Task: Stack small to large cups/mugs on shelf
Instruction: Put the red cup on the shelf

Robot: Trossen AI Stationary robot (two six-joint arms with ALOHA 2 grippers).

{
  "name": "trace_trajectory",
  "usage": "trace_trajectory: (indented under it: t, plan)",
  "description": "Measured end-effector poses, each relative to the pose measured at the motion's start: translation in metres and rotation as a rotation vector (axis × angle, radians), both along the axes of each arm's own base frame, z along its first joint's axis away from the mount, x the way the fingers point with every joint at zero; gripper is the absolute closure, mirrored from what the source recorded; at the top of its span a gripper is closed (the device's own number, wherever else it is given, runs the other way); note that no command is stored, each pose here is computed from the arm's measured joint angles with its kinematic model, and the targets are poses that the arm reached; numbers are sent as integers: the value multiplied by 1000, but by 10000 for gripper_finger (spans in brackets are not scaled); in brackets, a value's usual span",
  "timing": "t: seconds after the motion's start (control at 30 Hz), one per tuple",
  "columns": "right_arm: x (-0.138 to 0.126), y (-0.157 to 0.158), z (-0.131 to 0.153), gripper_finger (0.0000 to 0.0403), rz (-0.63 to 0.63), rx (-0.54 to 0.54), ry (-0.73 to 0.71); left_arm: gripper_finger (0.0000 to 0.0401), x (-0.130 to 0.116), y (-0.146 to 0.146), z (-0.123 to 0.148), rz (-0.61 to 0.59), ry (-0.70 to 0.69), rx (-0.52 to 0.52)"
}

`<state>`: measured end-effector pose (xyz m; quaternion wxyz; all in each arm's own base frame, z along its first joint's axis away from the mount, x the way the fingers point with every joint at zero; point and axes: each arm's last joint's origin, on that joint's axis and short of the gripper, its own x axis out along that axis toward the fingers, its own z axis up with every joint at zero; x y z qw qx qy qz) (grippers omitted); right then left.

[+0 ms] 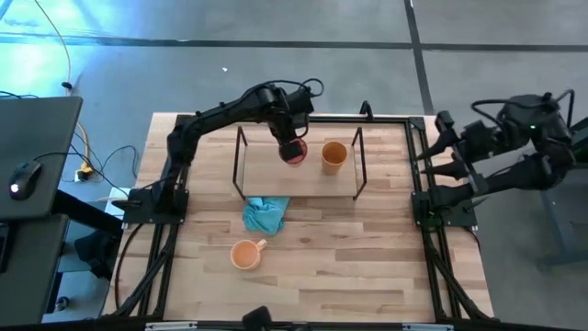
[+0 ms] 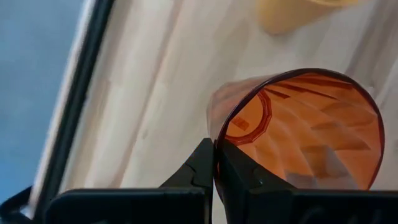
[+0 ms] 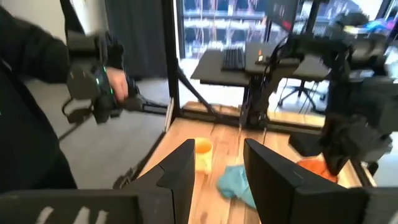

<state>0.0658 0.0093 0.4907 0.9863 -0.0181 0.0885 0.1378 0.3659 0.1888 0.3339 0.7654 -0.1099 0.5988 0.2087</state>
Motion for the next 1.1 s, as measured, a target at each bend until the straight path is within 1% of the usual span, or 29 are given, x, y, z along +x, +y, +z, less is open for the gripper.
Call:
trace_trajectory:
  t: [0.13,0.23,0.3,0.4,0.5,0.7,0.83,1.1]
  plan:
    - [-11,-1,-9,273,-31,3,-53,401,3,1,-8,-5,15,-32]
    - [-14,-2,-16,273,-66,11,-63,401,6,3,-10,-11,4,-29]
    - [-14,-2,-20,273,-70,14,-69,401,6,4,-12,-8,7,-41]
    - [-14,-2,-25,273,-70,20,-67,401,9,7,-13,-10,-16,-33]
    - [-12,-2,-27,273,-71,24,-62,401,8,10,-17,0,-4,-45]
    - [-12,-2,-27,273,-71,31,-66,401,15,16,-27,1,-2,-46]
    - [-12,-2,-27,273,-72,36,-66,401,15,18,-34,-10,23,-63]
    - [-12,-2,-27,273,-72,39,-64,401,17,20,-38,-18,24,-79]
